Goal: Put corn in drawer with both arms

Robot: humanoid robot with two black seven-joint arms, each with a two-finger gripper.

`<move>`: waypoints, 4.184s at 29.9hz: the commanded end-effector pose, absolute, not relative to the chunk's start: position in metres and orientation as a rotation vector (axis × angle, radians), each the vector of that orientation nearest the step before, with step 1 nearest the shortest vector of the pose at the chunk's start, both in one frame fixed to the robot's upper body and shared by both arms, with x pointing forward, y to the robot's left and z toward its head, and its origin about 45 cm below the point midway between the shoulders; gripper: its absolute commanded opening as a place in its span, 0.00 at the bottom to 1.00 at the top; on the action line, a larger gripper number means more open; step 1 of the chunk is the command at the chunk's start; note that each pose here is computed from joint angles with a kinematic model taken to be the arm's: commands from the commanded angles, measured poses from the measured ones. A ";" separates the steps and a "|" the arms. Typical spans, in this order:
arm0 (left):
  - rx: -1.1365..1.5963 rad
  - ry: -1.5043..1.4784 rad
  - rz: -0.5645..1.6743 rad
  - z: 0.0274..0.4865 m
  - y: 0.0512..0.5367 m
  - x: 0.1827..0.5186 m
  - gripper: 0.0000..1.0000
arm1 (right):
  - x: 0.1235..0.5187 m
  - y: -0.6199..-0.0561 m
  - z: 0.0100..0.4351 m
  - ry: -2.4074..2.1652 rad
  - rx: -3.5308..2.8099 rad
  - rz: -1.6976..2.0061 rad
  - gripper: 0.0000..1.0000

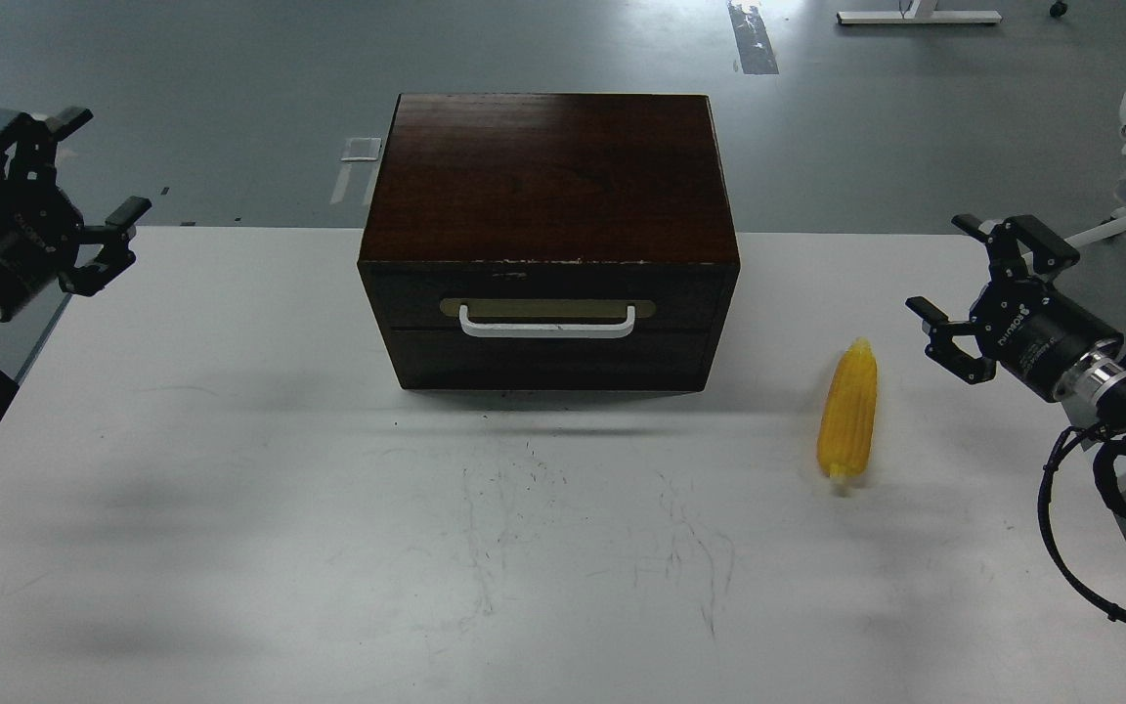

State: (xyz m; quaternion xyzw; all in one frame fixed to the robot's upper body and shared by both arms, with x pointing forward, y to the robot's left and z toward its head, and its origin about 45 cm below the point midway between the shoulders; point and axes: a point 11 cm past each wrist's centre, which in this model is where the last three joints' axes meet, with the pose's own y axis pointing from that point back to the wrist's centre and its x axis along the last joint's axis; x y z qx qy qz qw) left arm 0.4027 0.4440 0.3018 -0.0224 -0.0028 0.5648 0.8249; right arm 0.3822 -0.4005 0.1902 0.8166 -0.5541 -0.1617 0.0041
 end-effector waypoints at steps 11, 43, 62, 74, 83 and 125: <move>0.355 -0.866 0.337 0.392 0.234 0.376 0.99 | 0.383 -0.401 0.191 -1.738 2.558 -0.505 1.00; 0.929 -1.466 -0.453 0.277 0.127 0.376 0.99 | 0.384 -0.414 0.201 -1.773 2.543 -0.468 1.00; 0.912 -1.452 -0.464 0.266 0.106 0.379 0.99 | 0.382 -0.421 0.203 -1.782 2.529 -0.458 1.00; 0.915 -1.446 -0.459 0.263 0.100 0.384 0.99 | 0.381 -0.423 0.203 -1.786 2.523 -0.456 1.00; 0.929 -1.436 -0.452 0.260 0.101 0.388 0.99 | 0.379 -0.424 0.202 -1.789 2.520 -0.461 1.00; 0.902 -1.414 -0.548 0.239 0.104 0.362 0.99 | 0.378 -0.426 0.201 -1.799 2.518 -0.459 1.00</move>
